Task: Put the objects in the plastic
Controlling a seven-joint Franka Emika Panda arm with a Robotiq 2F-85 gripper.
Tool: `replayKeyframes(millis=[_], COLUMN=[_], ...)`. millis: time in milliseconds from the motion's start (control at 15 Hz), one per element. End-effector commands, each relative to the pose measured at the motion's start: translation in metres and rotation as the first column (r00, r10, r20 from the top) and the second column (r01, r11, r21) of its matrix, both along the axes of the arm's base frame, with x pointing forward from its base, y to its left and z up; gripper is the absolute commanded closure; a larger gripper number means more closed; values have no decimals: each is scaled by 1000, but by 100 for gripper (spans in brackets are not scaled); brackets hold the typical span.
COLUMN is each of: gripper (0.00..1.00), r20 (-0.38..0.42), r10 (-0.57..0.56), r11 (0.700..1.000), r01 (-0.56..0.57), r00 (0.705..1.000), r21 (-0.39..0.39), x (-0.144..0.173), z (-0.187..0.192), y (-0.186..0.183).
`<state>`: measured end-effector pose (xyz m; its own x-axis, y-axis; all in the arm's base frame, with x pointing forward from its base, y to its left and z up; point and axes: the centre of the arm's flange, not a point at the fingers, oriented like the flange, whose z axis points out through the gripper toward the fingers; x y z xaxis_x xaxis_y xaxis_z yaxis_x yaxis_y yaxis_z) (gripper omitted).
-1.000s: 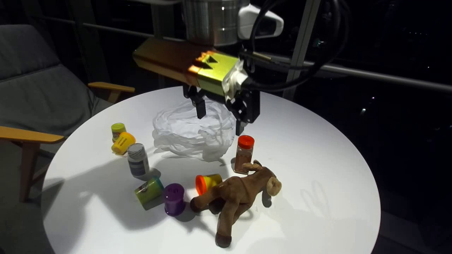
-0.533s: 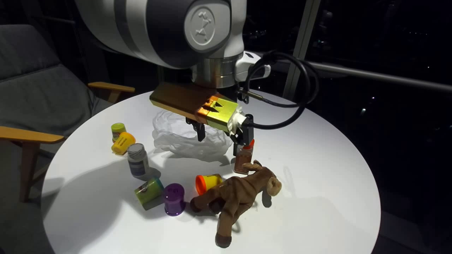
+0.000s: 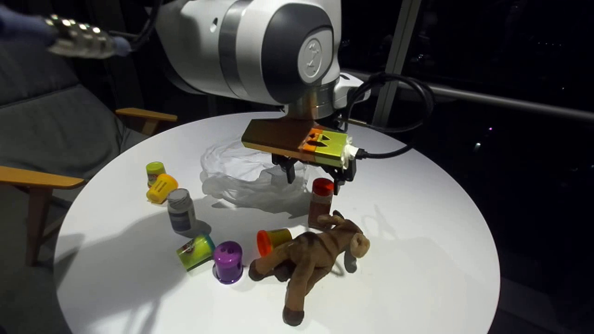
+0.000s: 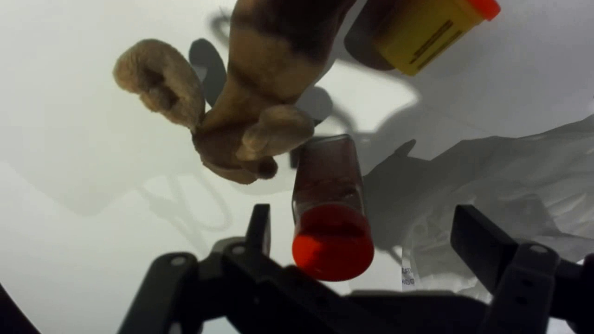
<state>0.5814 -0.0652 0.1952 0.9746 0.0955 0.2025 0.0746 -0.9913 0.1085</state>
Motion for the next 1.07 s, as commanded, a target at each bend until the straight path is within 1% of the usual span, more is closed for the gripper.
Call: replayKeyframes(millis=[0,267,333,400,600,733,800,867,1000], gripper=[0,0,7,26,51,65,73,76,76], r20=[27,30,28,27,-2,-12,-15,-17,-18], r10=[4,-1,-2,-1,-15,-25,-27,-32,-45], r11=[1000,1000,1000,1000,999,999,999,998,997], r01=[-4,1,2,2,15,24,26,31,44], r00=[1000,1000,1000,1000,1000,1000,1000,999,999], r21=[-12,-16,-18,-26,-40,-45,-47,-46,-56], x=[29,43,44,44,41,37,36,36,37], z=[-7,-15,-15,-14,-9,-3,1,7,19], y=[-9,-13,-14,-15,-25,-30,-32,-33,-31])
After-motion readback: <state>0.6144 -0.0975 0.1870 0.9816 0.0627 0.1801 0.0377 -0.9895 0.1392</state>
